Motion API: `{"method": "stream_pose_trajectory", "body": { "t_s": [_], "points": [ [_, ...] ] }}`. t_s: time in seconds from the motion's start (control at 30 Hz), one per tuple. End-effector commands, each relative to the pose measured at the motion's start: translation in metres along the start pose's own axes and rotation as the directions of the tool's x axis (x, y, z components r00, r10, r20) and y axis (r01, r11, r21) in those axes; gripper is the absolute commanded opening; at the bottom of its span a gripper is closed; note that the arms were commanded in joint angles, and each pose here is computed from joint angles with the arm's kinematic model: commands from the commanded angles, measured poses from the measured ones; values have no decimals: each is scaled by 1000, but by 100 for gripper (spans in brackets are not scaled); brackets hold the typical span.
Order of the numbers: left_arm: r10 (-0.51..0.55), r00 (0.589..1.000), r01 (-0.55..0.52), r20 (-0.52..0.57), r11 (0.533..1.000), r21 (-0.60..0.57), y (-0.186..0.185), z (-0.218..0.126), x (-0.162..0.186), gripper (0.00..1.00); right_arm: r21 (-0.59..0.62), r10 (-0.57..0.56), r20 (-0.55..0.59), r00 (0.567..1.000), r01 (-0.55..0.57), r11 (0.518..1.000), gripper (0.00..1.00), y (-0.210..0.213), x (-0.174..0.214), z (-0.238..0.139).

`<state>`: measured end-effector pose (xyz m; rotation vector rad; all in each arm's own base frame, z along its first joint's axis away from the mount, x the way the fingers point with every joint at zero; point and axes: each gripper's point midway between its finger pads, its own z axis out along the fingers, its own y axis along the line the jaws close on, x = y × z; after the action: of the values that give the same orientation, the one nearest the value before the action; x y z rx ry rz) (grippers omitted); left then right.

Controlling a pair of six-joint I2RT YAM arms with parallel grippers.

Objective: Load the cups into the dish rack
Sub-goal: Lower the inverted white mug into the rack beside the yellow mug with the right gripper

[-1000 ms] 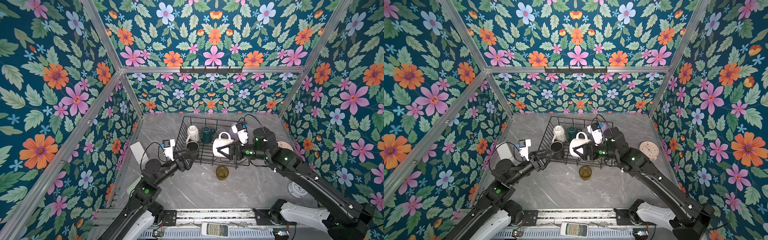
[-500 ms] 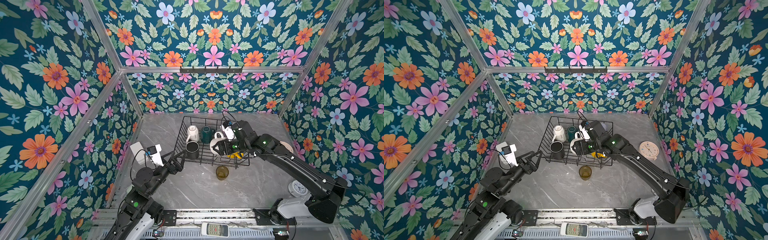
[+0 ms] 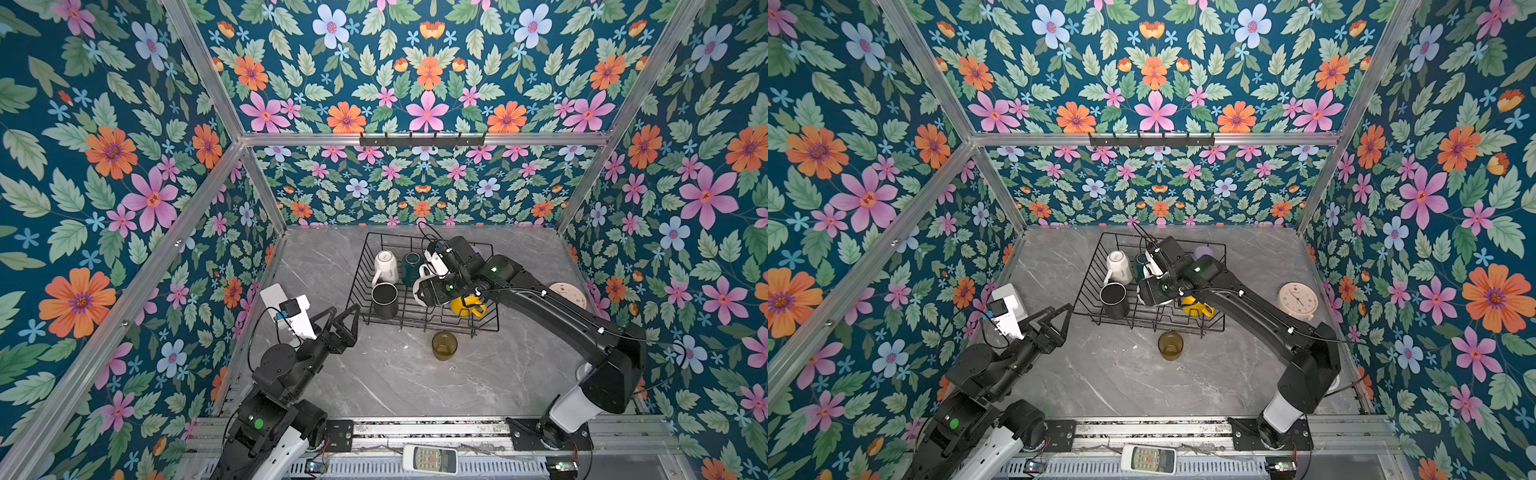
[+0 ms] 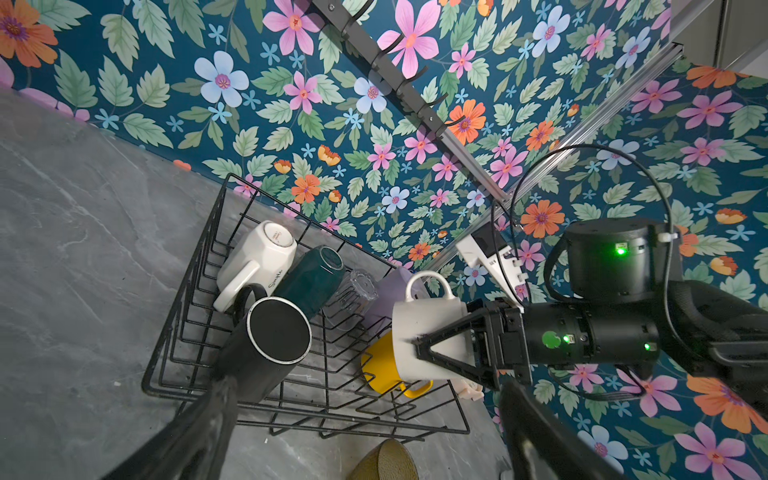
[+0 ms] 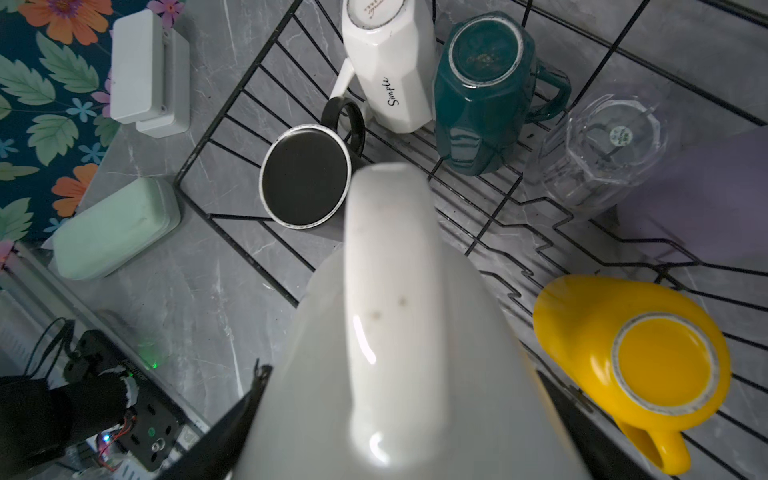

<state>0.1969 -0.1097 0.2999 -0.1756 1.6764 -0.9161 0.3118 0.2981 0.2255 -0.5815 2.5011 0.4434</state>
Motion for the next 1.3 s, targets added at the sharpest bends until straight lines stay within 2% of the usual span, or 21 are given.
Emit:
{"method": "stream_pose_trajectory", "body": {
  "t_s": [0.0,0.73,1.27],
  "points": [
    [11,1000,-11,13,1000,-14,2,-2,-3,100,43,-31,-6,999,32,999,0,-5,-6,15],
    [35,999,-34,19,998,-53,8,-8,-6,100,112,-86,-178,980,107,988,0,-5,5,95],
    [41,999,-39,20,997,-72,11,-10,-6,100,145,-84,-263,961,126,981,0,-10,18,136]
  ]
}}
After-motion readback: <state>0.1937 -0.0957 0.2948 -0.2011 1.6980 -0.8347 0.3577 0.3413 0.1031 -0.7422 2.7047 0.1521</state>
